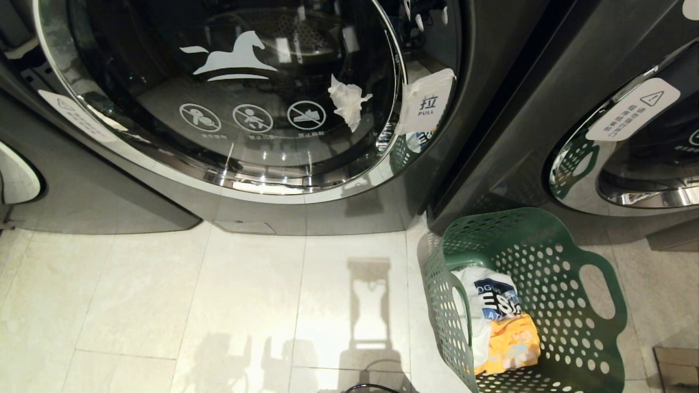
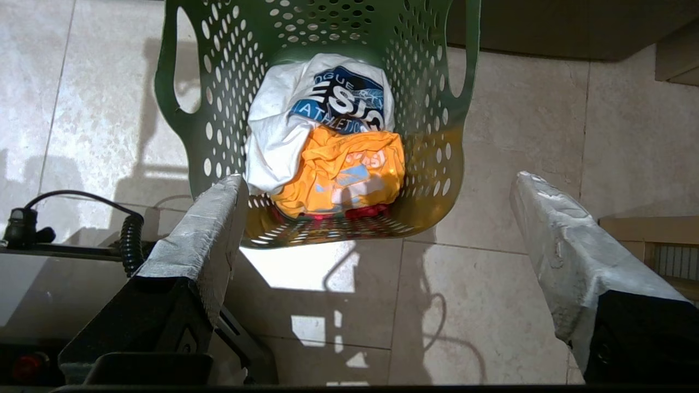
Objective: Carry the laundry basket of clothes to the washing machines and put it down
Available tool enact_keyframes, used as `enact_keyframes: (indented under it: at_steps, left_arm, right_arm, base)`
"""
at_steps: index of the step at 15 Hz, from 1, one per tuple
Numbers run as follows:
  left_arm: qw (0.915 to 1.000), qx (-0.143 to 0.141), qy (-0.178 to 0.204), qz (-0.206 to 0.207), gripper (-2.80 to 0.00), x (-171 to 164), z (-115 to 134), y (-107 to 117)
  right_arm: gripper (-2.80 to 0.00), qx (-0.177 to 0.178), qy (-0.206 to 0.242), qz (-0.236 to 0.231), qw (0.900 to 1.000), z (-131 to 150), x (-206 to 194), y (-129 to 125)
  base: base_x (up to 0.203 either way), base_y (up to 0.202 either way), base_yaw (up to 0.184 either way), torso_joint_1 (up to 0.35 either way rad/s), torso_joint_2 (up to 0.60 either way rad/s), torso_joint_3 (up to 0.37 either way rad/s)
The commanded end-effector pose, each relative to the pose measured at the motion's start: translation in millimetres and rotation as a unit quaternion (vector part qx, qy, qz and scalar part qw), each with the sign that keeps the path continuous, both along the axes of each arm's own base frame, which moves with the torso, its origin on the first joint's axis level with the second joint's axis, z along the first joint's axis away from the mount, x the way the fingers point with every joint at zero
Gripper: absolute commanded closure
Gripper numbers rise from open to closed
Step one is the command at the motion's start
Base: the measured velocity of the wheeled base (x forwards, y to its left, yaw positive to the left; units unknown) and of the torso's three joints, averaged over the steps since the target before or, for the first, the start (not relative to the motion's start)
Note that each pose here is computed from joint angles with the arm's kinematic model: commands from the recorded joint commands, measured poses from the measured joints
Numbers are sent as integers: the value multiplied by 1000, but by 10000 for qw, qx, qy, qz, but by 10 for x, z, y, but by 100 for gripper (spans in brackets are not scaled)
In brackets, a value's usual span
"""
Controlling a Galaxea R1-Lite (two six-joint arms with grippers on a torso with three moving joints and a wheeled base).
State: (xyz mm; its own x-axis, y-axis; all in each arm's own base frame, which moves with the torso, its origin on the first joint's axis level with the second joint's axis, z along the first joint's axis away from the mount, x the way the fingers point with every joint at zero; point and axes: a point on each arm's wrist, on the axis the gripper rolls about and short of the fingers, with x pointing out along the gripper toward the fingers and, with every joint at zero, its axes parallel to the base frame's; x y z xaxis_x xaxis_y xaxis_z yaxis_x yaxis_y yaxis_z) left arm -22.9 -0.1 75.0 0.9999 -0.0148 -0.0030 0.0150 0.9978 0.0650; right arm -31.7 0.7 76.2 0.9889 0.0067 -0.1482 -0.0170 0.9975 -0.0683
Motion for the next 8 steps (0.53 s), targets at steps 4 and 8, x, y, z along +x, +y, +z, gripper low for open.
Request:
enact_keyframes:
  at_steps: [4, 8]
  left_arm:
    - [10000, 12, -6, -3, -280, 0, 1, 0]
    - [10000, -11, 1, 13, -280, 0, 0, 1]
  right_arm:
    - [-280, 230, 1, -60, 9997, 6, -1, -1]
    - [-280, 230, 1, -98, 9997, 3, 1, -3]
  base:
    - [0, 0, 0, 0, 0, 0]
    - [0, 0, 0, 0, 0, 0]
